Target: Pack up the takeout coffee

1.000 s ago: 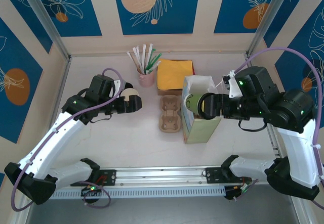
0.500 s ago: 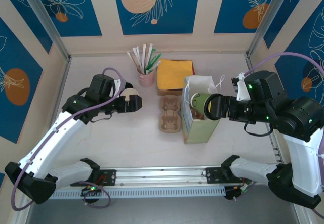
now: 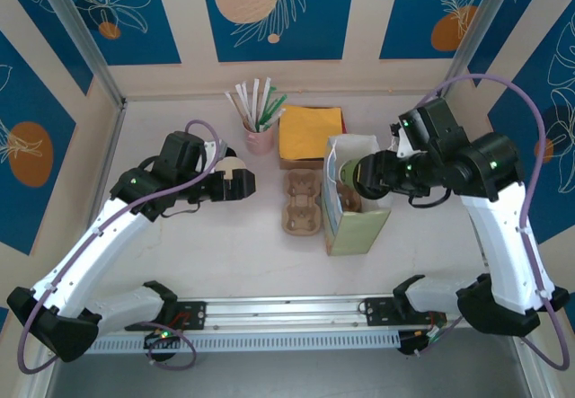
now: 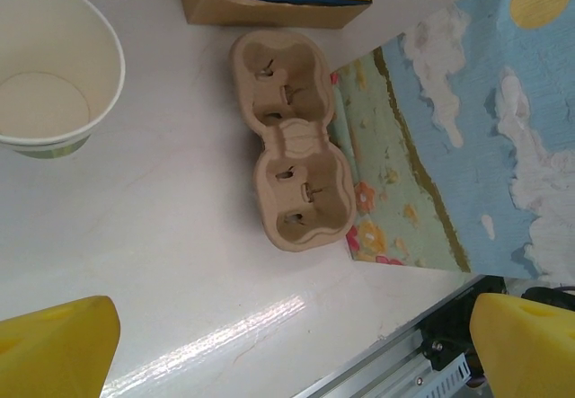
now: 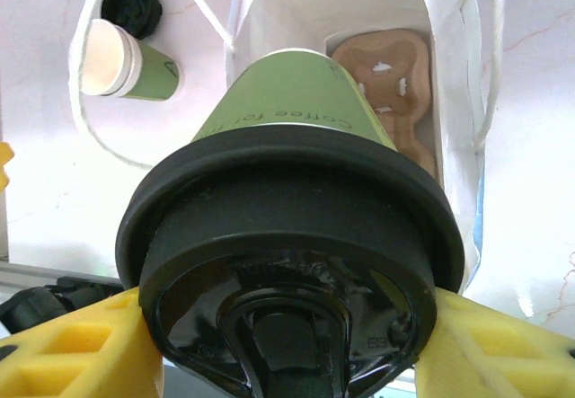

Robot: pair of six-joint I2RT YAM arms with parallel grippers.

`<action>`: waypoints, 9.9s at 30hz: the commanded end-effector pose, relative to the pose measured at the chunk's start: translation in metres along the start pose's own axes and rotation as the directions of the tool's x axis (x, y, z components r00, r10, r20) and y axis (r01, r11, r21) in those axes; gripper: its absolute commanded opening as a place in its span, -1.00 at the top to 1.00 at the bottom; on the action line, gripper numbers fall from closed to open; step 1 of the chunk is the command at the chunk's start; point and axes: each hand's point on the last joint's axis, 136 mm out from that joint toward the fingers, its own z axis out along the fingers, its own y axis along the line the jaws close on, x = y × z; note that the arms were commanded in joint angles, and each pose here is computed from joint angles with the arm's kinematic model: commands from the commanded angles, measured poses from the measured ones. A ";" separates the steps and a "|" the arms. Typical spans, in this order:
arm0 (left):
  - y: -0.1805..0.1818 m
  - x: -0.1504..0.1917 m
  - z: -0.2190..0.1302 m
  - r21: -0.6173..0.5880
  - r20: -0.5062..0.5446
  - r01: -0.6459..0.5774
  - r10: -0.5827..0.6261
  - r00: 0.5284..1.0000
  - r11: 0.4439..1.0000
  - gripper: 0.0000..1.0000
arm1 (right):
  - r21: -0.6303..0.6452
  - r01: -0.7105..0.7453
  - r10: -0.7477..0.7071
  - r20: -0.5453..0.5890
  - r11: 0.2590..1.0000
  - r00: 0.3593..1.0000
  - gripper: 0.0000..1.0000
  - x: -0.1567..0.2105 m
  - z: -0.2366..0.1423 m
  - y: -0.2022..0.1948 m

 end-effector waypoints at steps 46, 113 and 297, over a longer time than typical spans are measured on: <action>-0.009 0.006 -0.004 0.057 0.013 -0.083 0.082 0.997 0.995 -1.00 | 0.294 0.078 0.067 -0.455 0.953 0.888 -0.16 0.044 0.086 -0.035; -0.015 0.014 -0.002 0.131 0.014 -0.069 0.068 0.998 0.989 -1.00 | 0.345 0.087 0.117 -0.529 0.935 0.841 -0.15 0.054 0.140 -0.044; -0.043 0.005 0.008 0.295 0.010 0.009 -0.013 1.000 0.955 -1.00 | 0.292 0.082 0.088 -0.523 0.953 0.848 -0.15 0.070 0.154 -0.042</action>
